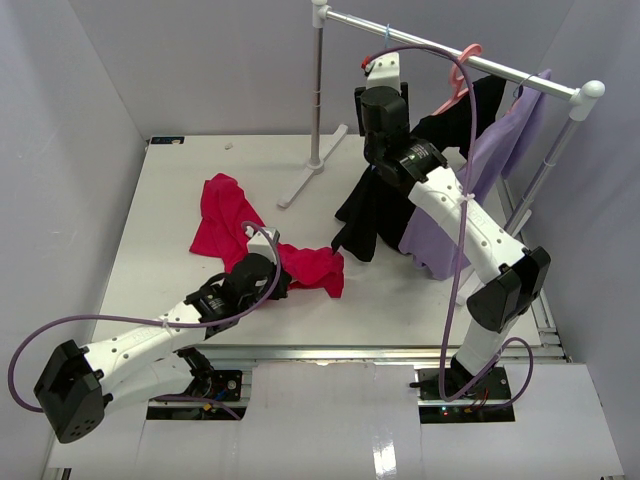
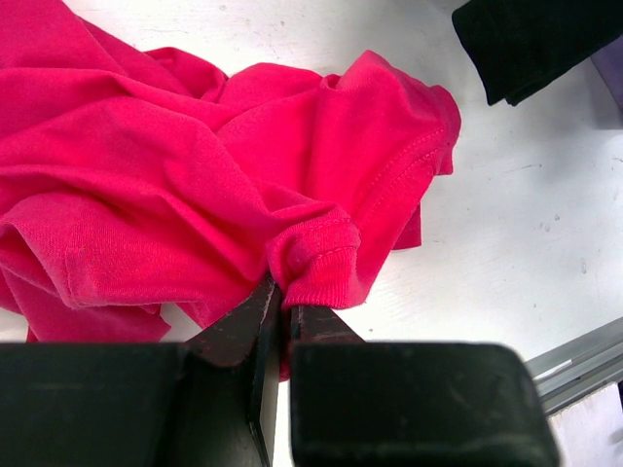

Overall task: Place the t-shirt on the hanger
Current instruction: Pick up the hanger from the clothesline.

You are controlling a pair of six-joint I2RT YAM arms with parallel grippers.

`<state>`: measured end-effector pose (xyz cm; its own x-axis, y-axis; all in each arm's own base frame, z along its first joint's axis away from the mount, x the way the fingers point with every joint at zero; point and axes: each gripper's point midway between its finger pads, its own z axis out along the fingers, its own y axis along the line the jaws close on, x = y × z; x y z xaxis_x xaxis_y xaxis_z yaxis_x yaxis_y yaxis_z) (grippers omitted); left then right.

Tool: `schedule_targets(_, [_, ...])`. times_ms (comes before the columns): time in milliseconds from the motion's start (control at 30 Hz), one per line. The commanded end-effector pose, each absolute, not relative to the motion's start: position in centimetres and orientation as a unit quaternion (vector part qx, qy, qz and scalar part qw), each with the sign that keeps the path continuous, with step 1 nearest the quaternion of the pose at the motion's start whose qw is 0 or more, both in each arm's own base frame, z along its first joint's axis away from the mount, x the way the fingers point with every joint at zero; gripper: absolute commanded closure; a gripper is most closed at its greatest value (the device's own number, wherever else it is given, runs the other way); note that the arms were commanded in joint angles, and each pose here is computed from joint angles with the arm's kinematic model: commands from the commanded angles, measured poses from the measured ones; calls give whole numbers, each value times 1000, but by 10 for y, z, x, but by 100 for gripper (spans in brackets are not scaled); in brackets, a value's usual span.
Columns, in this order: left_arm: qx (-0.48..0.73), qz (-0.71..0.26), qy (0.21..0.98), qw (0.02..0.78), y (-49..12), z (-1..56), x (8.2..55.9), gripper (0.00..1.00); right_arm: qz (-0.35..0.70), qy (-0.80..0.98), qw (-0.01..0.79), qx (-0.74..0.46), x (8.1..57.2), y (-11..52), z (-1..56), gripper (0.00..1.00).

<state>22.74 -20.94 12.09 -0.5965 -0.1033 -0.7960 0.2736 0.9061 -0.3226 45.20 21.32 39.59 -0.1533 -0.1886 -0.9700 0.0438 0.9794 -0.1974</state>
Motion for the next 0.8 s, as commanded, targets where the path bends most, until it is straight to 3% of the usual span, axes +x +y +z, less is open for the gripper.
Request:
schedule_targets(0, [52, -218, 861, 457, -212, 128, 227, 100, -59, 749, 659, -29, 460, 216, 399, 48])
schedule_targets(467, [51, -218, 859, 461, -211, 131, 227, 100, -31, 778, 625, -56, 462, 234, 369, 59])
schedule_targets(600, [44, -207, 860, 464, -207, 130, 229, 100, -23, 781, 622, -58, 460, 237, 368, 73])
schedule_targets(667, [40, -204, 860, 467, -205, 131, 230, 100, -19, 780, 623, -58, 459, 237, 372, 85])
schedule_targets(767, [28, -196, 857, 475, -201, 133, 233, 100, -17, 769, 636, -62, 454, 234, 391, 92])
